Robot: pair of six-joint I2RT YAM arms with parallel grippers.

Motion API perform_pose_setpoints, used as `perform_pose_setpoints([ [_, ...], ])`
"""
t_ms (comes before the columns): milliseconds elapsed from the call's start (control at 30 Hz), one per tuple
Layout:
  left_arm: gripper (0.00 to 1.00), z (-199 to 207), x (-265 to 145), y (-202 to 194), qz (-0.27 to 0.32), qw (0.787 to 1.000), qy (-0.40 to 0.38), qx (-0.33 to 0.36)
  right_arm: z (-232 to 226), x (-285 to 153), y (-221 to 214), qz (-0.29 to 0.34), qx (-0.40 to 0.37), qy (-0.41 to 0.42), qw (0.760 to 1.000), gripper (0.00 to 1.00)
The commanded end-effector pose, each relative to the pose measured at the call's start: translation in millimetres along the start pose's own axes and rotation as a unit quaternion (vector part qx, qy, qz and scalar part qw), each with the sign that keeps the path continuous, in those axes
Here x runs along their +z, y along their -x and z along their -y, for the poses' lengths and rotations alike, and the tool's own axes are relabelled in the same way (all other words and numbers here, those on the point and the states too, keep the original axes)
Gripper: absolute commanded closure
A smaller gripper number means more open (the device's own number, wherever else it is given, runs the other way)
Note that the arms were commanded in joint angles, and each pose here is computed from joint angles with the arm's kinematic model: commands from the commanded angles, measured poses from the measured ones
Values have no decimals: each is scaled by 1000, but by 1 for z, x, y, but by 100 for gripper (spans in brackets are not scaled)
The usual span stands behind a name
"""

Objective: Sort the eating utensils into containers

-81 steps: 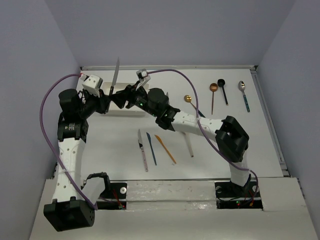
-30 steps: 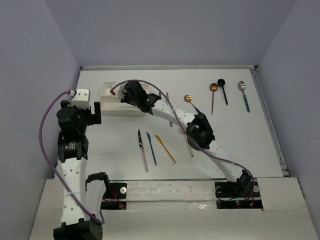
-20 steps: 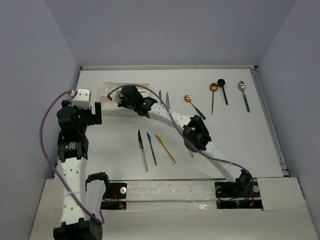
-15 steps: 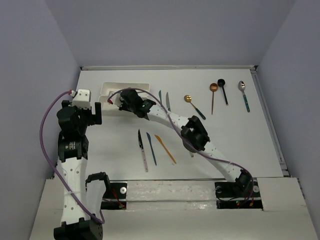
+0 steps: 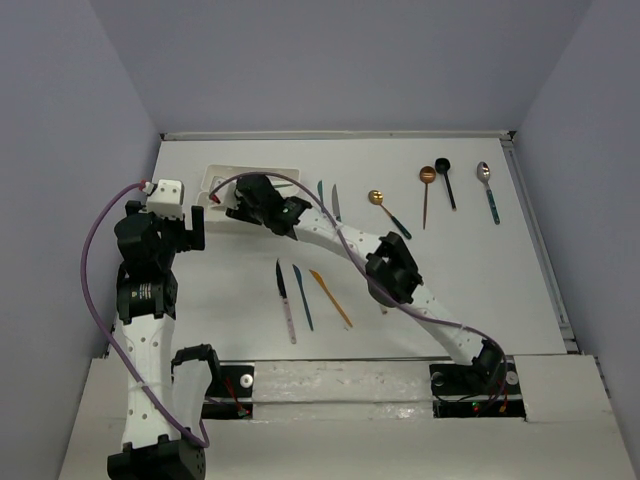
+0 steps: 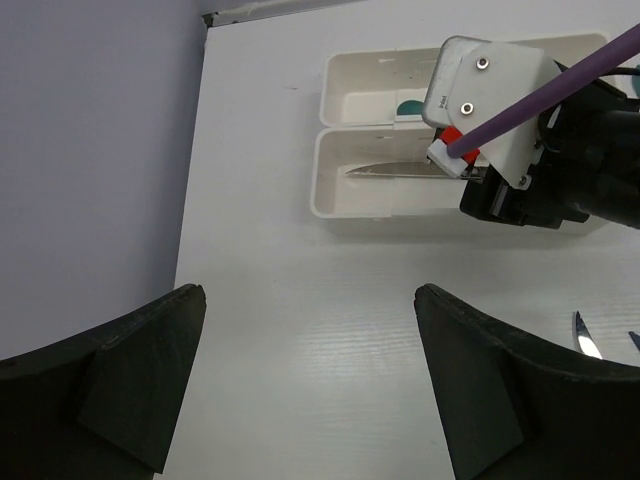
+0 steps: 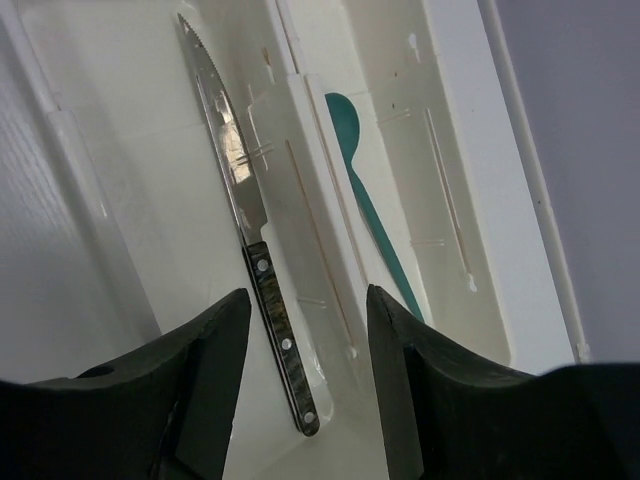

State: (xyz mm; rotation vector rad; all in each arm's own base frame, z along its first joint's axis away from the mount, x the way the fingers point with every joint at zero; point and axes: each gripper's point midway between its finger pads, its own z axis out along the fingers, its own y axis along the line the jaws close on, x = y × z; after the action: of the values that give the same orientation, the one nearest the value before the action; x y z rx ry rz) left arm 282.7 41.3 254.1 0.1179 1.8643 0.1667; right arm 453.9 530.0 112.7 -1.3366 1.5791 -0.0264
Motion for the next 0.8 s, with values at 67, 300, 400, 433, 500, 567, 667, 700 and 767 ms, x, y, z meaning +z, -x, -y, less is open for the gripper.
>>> perform_pose_setpoints([
  [67,1,-1,-1,8,20,1000,0,9,76,-97,102,107,105,-50,987,42],
  [300,1,-1,2,-3,6,1000,0,15,139,-156,11,38,368,-24,929,25],
  [400,1,0,2,-5,3,1000,-3,15,140,-162,-44,-32,395,-66,916,24],
  [433,1,0,2,-5,3,1000,-3,16,138,-167,-57,-52,399,-81,912,24],
  [500,1,1,3,-6,2,1000,-5,16,122,-165,-95,-103,420,-78,899,23],
  [567,1,1,3,-7,1,1000,-5,17,98,-163,-124,-154,433,-54,886,22],
  [667,1,2,2,-8,0,1000,-8,18,82,-157,-158,-201,458,-49,864,20],
  [700,1,3,2,-9,-1,1000,-9,18,78,-155,-166,-210,464,-48,859,21],
  [767,1,3,3,-10,-2,1000,-11,20,67,-150,-187,-237,470,-47,849,25],
])
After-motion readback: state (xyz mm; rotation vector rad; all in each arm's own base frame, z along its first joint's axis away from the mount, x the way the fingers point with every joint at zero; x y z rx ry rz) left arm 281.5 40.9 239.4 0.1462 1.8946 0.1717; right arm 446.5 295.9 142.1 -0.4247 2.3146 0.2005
